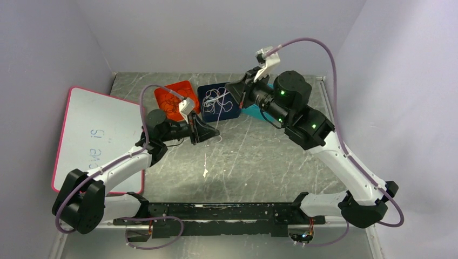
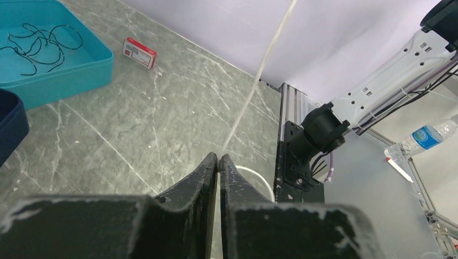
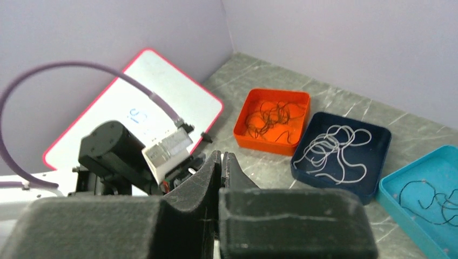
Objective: Untangle the cables
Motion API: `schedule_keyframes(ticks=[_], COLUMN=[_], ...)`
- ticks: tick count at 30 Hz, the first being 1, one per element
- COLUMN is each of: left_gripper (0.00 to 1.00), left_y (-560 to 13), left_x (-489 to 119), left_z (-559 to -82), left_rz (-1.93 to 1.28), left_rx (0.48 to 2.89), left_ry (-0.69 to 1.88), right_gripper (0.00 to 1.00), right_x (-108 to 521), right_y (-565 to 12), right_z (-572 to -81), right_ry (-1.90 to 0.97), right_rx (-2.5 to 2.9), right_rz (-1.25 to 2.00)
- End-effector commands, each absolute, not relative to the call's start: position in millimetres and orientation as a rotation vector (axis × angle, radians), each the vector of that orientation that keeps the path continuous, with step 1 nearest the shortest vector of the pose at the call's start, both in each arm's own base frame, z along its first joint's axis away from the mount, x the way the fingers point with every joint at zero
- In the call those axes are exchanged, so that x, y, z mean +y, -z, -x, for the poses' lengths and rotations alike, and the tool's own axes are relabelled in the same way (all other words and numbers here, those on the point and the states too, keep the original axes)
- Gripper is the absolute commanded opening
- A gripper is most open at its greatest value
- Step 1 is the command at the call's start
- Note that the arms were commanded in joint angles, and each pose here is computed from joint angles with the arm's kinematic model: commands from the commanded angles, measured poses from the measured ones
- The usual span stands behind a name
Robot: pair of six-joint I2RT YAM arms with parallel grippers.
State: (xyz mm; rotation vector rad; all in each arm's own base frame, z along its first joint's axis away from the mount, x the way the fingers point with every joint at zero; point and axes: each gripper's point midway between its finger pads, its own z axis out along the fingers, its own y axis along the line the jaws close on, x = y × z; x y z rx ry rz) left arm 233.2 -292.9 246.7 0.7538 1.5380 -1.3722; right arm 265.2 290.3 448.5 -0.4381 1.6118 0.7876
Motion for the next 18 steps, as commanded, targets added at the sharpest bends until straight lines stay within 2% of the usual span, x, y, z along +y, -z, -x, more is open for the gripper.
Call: schedule_keyframes(ticks=[1,18], left_gripper=[0.11,0.1], left_y=[-227.8,-202.1], left_x=[-295.0,-299.3], left_z=[-227.9,-220.2], left_rz=[-0.777,-0.798], left_rx=[1.59,1.665], left_ry=[1.369,1.383], right_gripper=[0.0,0.0], right_x=[260.6,232.6], right_y=[-517.1,-553.9], right_z=[-263.4,-265.1], right_ry=[-0.76,-0.649], right_rx=[1.431,1.361], right_rz=[0.323,0.269])
